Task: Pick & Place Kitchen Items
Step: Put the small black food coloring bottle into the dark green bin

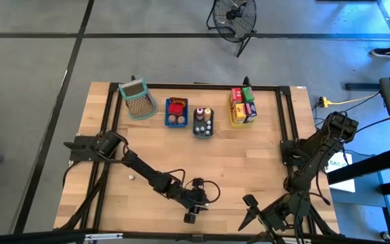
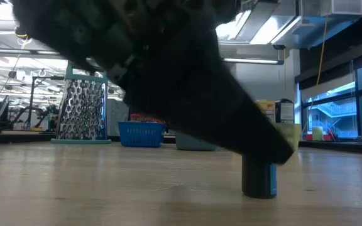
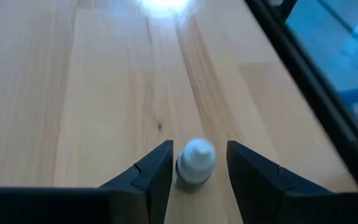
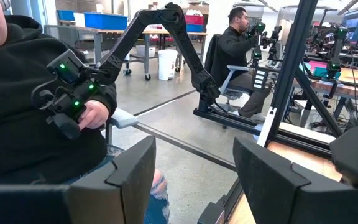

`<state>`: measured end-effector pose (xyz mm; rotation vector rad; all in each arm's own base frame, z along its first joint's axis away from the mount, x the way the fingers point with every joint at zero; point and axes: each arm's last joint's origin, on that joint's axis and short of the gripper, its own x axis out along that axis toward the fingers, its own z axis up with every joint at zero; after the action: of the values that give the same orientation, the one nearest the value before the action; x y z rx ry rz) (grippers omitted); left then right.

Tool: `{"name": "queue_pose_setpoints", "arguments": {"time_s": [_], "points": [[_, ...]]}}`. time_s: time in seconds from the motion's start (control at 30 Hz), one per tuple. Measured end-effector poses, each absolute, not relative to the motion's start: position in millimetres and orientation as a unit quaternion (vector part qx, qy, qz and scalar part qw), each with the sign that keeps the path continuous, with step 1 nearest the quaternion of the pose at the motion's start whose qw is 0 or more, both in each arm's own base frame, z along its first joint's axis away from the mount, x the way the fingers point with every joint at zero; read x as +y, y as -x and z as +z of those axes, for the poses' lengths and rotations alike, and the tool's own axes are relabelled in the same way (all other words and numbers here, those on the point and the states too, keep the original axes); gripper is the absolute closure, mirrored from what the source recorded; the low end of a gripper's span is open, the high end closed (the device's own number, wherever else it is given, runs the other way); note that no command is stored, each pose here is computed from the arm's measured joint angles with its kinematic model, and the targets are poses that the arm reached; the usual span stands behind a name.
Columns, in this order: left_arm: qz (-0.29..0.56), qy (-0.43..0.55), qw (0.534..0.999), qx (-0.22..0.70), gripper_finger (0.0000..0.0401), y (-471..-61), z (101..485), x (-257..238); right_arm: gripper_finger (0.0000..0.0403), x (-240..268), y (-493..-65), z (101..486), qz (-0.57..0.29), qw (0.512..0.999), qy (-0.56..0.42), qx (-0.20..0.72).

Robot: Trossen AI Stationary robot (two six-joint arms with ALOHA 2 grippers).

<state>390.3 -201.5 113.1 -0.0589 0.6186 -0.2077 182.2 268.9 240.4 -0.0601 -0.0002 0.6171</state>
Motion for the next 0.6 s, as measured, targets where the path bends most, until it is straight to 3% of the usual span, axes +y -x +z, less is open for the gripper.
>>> {"name": "queue_pose_setpoints", "arguments": {"time_s": [0.37, 0.6], "points": [[-0.108, 0.026, 0.951, 0.290, 0.0259, -391.7, 115.3, -202.3, 0.0186, 268.9, -182.2, 240.1, 0.304, 0.952, 0.030, 0.001], [-0.105, 0.025, 0.951, 0.290, 0.0287, -391.7, 115.1, -202.1, 0.0186, 268.9, -182.2, 240.1, 0.304, 0.952, 0.025, 0.003]]}}
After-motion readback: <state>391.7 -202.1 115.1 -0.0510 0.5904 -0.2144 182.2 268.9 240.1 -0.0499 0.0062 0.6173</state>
